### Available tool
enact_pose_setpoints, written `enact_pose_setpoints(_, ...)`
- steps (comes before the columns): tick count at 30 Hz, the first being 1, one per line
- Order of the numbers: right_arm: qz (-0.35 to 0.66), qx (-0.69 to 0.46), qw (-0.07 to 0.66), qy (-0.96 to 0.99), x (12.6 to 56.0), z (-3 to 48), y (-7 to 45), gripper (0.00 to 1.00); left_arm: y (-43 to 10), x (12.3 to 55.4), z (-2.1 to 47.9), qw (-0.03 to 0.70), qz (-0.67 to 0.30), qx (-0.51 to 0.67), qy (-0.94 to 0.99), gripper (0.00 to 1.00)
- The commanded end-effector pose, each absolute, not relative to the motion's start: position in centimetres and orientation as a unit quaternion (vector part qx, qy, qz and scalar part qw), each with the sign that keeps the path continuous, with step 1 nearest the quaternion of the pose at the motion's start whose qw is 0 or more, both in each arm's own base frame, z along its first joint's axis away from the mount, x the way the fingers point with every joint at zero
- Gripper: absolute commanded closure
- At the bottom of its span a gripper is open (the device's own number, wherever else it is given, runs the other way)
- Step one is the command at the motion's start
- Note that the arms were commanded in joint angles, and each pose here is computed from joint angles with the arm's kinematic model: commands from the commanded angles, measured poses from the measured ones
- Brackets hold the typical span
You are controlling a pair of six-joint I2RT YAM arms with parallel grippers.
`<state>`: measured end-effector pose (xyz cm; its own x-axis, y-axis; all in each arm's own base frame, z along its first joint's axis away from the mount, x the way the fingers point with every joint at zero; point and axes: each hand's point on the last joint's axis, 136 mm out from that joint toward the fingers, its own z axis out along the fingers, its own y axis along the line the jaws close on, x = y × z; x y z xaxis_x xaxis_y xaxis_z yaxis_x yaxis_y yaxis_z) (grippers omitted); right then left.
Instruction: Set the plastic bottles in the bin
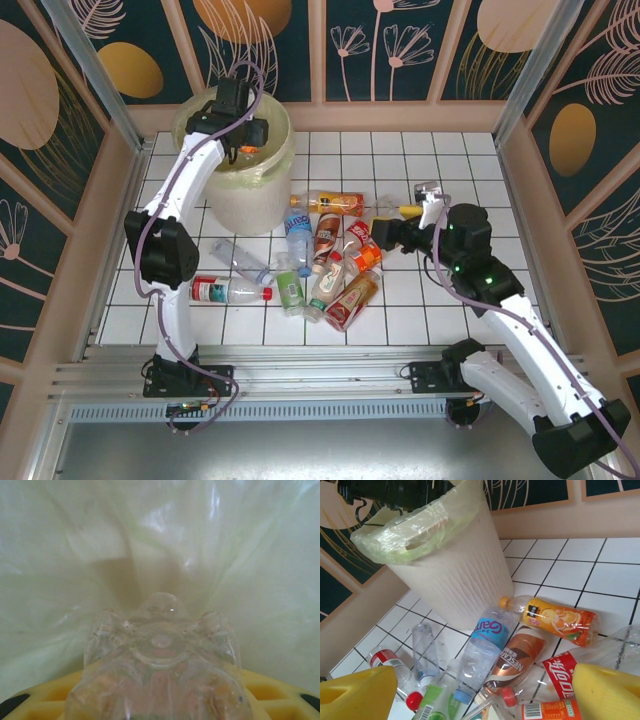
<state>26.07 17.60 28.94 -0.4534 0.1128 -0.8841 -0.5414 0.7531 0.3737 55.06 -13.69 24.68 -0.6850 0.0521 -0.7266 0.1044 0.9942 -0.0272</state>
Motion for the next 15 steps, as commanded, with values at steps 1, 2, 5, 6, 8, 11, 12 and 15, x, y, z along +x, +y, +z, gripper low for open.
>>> enact_pose_setpoints(1,0.286,-0.092,0.482,0.823,27.2,26.4,16.5,0.09,-13.5,54.8,22.5,0.367,-0.038,0.031,0.929,0.57)
enact_pose_setpoints(2,0.279,-0.084,0.479,0.828,27.5,26.0,16.3,0.09,-13.5,54.7,22.1,0.362,-0.038,0.031,0.931,0.56)
enact_pose_setpoints(5,0.260,-0.071,0.467,0.842,28.1,24.8,15.8,0.09,-13.6,54.5,21.4,0.354,-0.043,0.033,0.934,0.50)
enact_pose_setpoints(6,0.250,-0.063,0.464,0.847,28.4,24.3,15.6,0.09,-13.7,54.4,21.3,0.352,-0.046,0.035,0.934,0.48)
enact_pose_setpoints(8,0.235,-0.049,0.457,0.857,28.9,23.5,15.1,0.09,-13.8,54.3,21.3,0.350,-0.048,0.035,0.935,0.49)
enact_pose_setpoints(11,0.216,-0.028,0.448,0.867,29.4,22.6,14.5,0.09,-13.7,54.1,21.7,0.353,-0.049,0.033,0.934,0.41)
enact_pose_setpoints(12,0.211,-0.021,0.446,0.870,29.5,22.3,14.2,0.09,-13.7,54.0,22.1,0.355,-0.051,0.033,0.933,0.37)
enact_pose_setpoints(15,0.201,-0.007,0.441,0.875,29.7,21.7,13.7,0.09,-13.7,53.8,23.3,0.366,-0.057,0.030,0.928,0.26)
